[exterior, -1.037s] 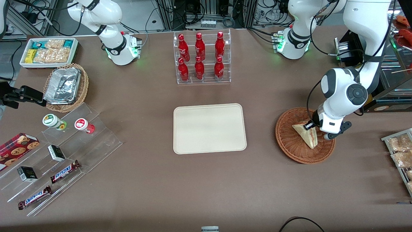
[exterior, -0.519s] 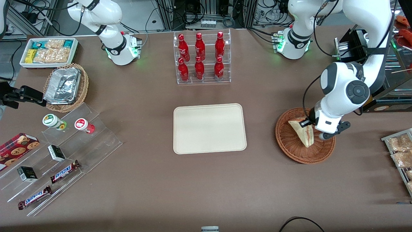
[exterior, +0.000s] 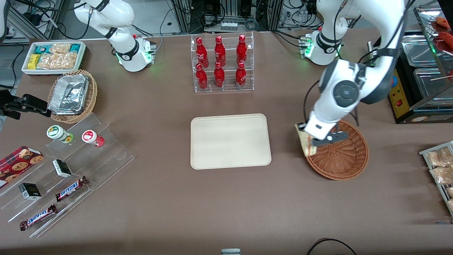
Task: Place sandwich from basket to tray
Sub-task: 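Lift the sandwich and carry it over the cream tray, then lower the sandwich onto the tray and open the left gripper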
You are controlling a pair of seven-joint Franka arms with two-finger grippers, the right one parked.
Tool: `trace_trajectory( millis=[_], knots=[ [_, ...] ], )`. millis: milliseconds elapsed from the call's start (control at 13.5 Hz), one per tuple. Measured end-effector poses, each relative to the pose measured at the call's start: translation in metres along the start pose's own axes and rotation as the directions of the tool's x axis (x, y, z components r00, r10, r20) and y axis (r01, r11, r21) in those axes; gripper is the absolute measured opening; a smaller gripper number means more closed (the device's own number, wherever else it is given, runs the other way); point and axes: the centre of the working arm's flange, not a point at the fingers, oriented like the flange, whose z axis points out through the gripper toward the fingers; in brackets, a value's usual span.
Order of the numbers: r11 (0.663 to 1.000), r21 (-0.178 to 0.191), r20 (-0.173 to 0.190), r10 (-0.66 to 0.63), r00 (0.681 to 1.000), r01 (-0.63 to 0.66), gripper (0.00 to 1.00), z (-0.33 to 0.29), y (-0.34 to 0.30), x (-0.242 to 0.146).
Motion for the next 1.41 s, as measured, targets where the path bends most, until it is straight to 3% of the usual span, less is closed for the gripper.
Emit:
trace_trajectory(
  millis=[444,963,1407],
  knots=[
    [0.988,-0.010,-0.009,0.155,0.988,-0.155,0.15,0.011,0.112,-0.033],
    [0.992,0.006,0.042,0.129,0.991,-0.130,0.15,0.054,0.220,-0.050],
    [0.992,0.017,0.068,0.126,0.990,-0.127,0.15,0.075,0.264,-0.055]
  ],
)
